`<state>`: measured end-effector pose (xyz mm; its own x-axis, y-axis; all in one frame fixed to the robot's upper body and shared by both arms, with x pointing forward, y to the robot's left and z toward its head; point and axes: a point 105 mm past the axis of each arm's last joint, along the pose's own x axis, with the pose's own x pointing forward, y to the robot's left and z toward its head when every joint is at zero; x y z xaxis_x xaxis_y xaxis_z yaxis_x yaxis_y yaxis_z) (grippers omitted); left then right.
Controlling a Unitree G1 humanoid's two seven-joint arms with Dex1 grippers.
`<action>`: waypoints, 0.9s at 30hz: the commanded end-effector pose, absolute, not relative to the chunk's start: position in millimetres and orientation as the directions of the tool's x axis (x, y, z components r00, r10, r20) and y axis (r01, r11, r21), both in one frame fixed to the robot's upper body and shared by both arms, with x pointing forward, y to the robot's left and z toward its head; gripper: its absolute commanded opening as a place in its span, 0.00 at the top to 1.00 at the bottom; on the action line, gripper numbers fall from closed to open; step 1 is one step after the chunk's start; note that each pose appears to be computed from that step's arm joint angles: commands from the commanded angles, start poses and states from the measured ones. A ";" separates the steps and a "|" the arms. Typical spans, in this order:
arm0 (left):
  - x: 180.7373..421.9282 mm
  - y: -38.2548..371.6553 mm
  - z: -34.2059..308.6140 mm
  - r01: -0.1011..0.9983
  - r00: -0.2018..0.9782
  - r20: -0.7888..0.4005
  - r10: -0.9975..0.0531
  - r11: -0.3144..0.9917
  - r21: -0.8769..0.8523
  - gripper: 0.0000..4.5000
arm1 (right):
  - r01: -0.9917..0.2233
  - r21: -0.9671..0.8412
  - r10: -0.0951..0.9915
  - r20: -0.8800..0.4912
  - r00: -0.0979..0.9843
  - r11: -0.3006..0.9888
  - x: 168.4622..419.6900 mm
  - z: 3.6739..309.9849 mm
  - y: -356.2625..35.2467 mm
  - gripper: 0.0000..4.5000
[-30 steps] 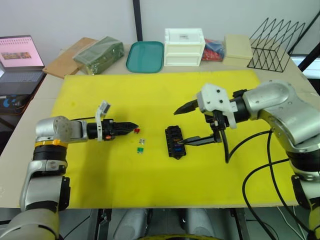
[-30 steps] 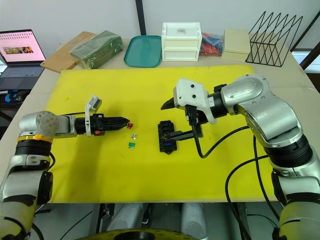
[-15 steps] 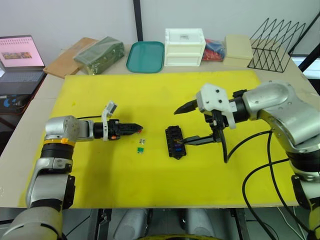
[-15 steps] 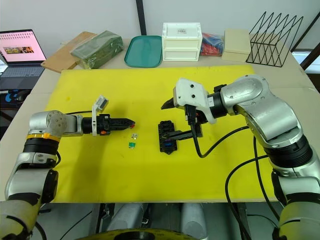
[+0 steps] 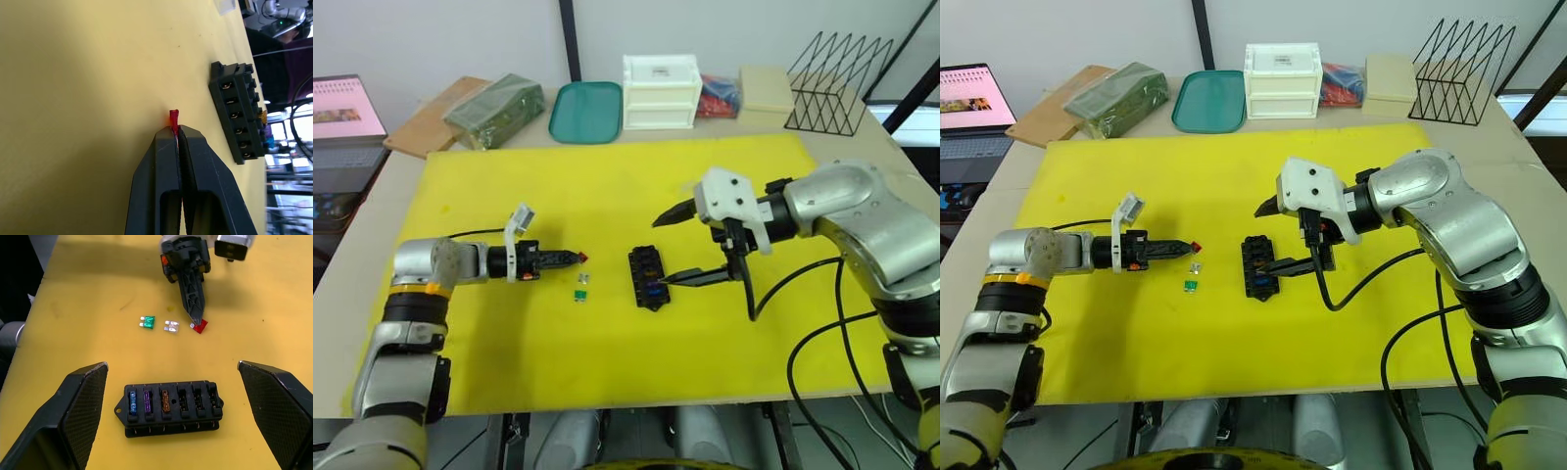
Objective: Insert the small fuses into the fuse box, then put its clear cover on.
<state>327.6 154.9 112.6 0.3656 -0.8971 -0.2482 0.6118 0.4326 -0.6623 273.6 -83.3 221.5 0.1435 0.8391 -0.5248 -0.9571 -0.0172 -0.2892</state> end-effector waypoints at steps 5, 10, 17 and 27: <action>312.3 147.4 198.4 0.869 0.372 0.079 -0.925 0.318 -0.378 0.99 | -0.978 -0.203 0.879 -0.456 0.137 0.047 271.1 241.9 -82.3 0.00; 274.5 121.0 242.1 0.955 0.236 0.195 -0.952 0.189 -0.230 0.99 | -0.988 0.028 0.936 -0.325 0.136 0.153 277.1 266.4 -77.9 0.00; 255.3 101.7 262.7 0.977 0.176 0.245 -0.953 0.139 -0.161 0.99 | -0.957 0.256 0.980 -0.175 0.091 0.134 272.3 293.0 -73.6 0.00; 255.6 97.9 264.2 0.977 0.168 0.243 -0.955 0.130 -0.167 1.00 | -0.954 0.286 0.990 -0.130 0.050 0.086 263.6 300.5 -66.7 0.35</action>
<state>260.6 100.0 253.8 0.1958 -0.9536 0.2286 0.9650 0.1459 -0.2180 269.2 -68.2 289.1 0.0689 0.9851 -0.1575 -0.9418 0.1163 0.3153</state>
